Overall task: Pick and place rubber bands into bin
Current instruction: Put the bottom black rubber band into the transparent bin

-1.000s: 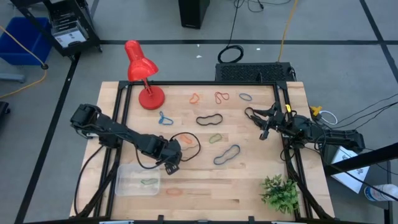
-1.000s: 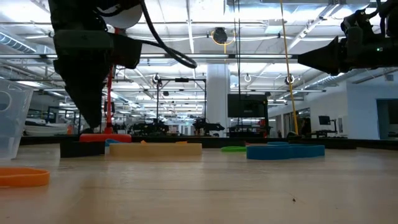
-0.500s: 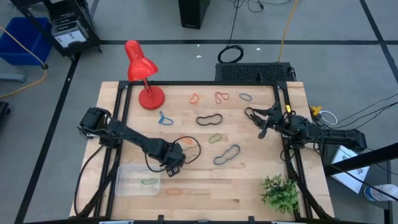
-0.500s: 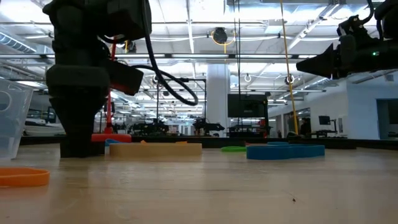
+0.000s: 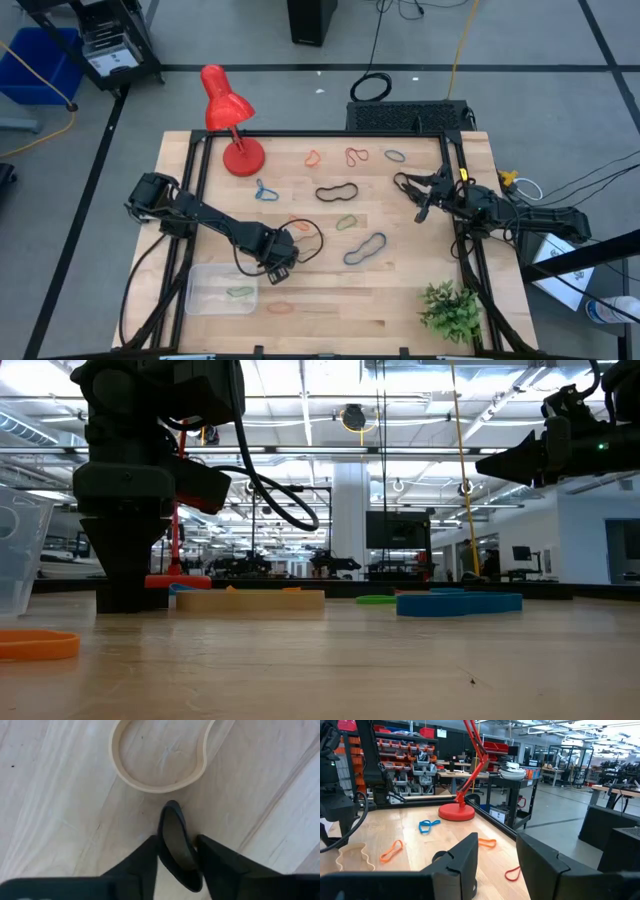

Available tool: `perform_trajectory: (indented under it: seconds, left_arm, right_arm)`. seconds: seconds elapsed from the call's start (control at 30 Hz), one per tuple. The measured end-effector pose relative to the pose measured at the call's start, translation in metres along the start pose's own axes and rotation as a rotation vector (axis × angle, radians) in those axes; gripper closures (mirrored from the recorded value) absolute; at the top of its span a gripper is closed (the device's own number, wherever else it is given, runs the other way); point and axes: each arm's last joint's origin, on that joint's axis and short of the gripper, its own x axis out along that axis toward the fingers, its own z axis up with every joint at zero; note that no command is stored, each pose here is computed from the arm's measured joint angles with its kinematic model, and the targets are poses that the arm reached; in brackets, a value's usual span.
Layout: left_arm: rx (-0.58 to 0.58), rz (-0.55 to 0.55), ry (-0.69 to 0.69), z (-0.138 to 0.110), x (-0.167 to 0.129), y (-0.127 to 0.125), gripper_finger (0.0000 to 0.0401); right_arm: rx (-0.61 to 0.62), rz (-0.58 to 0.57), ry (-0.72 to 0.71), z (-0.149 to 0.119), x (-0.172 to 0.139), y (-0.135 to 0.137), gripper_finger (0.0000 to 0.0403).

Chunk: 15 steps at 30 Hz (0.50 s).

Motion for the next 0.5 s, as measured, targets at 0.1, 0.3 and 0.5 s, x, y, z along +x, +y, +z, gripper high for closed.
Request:
perform_trajectory:
  seconds: [0.1, 0.3, 0.5]
  left_arm:
    - [0.000, -0.002, 0.000, 0.000, 0.000, 0.000, 0.0302]
    - [0.000, -0.010, 0.003, 0.000, 0.000, -0.001, 0.0374]
    - [0.000, -0.015, 0.001, 0.000, 0.000, -0.001, 0.0383]
  right_arm:
    - [0.001, 0.000, -0.003, 0.000, 0.000, 0.000, 0.0273]
    - [0.079, -0.002, -0.082, 0.008, 0.000, -0.001, 0.0273]
    - [0.152, 0.017, -0.188, 0.019, -0.002, -0.002, 0.0273]
